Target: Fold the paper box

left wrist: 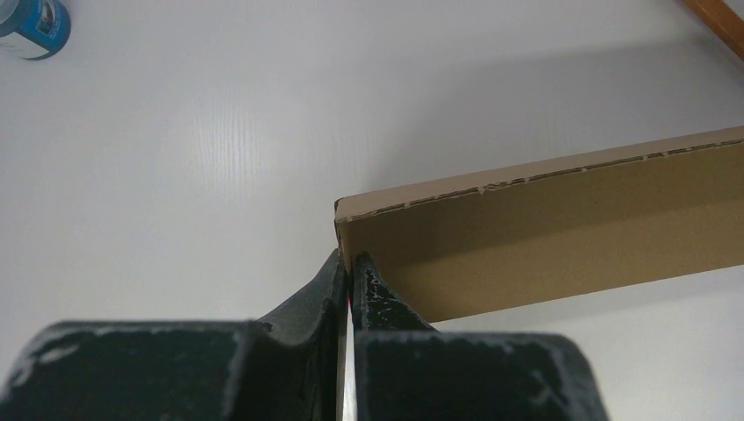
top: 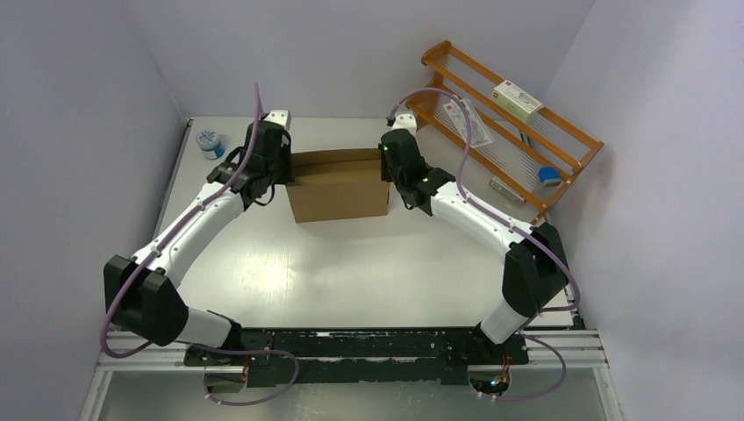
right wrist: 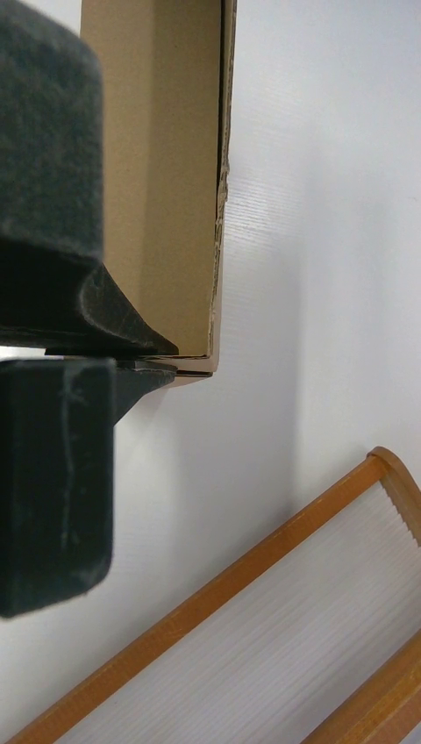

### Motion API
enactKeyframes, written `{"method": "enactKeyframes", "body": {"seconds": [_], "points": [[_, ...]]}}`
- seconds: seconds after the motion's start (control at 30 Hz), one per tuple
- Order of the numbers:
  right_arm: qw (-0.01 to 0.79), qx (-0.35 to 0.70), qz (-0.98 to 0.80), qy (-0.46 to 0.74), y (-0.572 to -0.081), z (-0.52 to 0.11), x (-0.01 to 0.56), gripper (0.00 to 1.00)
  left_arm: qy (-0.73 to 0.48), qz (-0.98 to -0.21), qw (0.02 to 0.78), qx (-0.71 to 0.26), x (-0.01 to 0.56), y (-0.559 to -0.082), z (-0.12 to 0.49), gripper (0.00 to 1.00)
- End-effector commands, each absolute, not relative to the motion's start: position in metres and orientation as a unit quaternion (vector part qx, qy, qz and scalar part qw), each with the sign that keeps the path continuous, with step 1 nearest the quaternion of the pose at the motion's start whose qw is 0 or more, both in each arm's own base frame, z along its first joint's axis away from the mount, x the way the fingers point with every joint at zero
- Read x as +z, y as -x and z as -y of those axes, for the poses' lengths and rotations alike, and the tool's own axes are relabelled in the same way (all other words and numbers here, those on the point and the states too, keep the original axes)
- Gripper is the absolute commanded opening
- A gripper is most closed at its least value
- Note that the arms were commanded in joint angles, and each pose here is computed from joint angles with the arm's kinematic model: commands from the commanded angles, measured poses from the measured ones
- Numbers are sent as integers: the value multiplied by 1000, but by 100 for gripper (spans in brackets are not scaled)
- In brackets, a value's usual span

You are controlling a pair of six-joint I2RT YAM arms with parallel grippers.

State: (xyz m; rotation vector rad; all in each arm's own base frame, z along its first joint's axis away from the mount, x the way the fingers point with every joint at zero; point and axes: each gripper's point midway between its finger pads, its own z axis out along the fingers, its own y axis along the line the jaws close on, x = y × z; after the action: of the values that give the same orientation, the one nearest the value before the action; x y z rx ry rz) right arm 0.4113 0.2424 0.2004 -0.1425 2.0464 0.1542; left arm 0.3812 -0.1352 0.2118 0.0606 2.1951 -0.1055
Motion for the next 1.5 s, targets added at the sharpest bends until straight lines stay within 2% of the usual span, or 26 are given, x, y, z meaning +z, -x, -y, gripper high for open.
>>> {"method": "enactKeyframes", "body": {"seconds": [0.0,0.17,0.33,0.67,0.87,1.17,1.33,1.47], "points": [[401,98,-902,126,-365,-271,128,0,-59,-895,423,-129,194,-366,178,5],[403,104,-901,123,-363,-271,126,0,-57,-901,416,-111,185,-359,169,5],[411,115,-896,126,-363,-274,134,11,-55,-899,424,-96,184,-355,160,5],[431,161,-880,116,-366,-267,163,23,-56,-909,405,-83,166,-351,156,5],[466,202,-856,100,-371,-255,209,46,-61,-910,401,-87,163,-352,159,5],[482,292,-825,28,-390,-248,257,48,-61,-909,404,-81,166,-351,156,5],[492,316,-811,3,-393,-238,275,56,-61,-910,402,-84,165,-351,157,5],[500,321,-804,-22,-400,-229,277,57,-63,-909,402,-88,165,-351,159,5]]}}
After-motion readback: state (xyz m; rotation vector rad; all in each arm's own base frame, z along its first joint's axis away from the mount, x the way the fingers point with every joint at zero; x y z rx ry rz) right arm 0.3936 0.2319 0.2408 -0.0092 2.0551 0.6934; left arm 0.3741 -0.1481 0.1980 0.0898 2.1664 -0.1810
